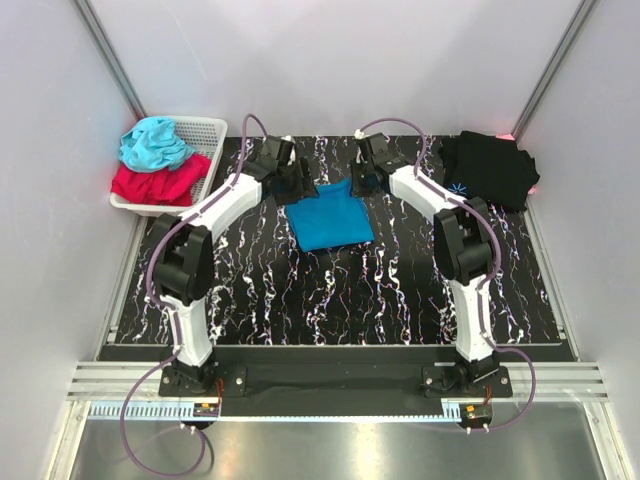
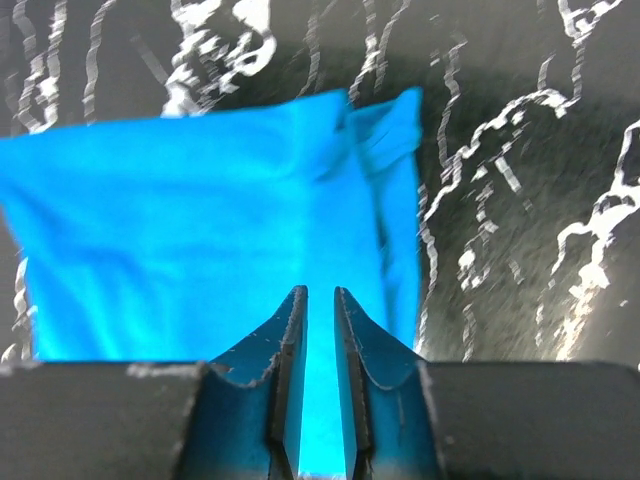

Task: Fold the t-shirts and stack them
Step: Fold the tshirt

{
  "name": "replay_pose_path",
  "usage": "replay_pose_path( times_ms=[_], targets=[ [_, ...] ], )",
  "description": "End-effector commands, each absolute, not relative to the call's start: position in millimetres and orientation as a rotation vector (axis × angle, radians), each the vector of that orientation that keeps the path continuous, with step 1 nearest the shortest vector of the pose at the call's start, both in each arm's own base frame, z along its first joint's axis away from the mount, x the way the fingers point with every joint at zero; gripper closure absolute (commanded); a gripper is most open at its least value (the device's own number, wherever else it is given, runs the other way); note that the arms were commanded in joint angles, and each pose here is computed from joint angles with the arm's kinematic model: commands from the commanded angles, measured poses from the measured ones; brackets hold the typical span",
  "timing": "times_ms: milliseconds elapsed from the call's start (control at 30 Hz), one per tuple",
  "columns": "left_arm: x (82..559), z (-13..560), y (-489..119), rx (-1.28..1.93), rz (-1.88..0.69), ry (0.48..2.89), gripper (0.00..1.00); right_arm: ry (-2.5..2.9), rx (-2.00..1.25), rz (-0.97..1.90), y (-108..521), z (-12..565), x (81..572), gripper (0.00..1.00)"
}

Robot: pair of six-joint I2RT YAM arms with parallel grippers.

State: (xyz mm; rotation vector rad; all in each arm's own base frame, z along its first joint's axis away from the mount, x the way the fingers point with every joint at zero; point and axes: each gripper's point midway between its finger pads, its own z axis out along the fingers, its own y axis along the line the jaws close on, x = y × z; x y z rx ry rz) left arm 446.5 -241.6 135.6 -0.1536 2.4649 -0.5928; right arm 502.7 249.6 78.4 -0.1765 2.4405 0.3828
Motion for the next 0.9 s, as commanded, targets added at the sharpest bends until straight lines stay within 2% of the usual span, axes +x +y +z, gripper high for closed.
replay_pose_path(
  times_ms=[0, 133, 267, 433, 700, 867],
  targets=[
    [433, 114, -240, -0.181, -0.594, 2.543, 0.34, 2.318, -0.218, 0.517, 272, 141, 493, 0.77],
    [415, 92, -255, -0.153, -0.601, 2.622, 0.39, 2.317, -0.258, 0.582, 286, 150, 473, 0.8],
    [388, 67, -271, -0.098, -0.555, 2.711, 0.46, 2.369, -0.277, 0.592, 295, 135, 453, 0.8],
    [363, 52, -273, -0.095, -0.495, 2.755, 0.45, 2.476, -0.271, 0.532, 294, 91, 426, 0.8],
    [333, 21, -222, -0.198, -0.204, 2.808, 0.4, 2.615, -0.217, 0.472, 283, 31, 398, 0.82],
    [313, -1, -201, -0.209, -0.074, 2.874, 0.4, 2.716, -0.161, 0.431, 274, 2, 362, 0.84]
  ],
)
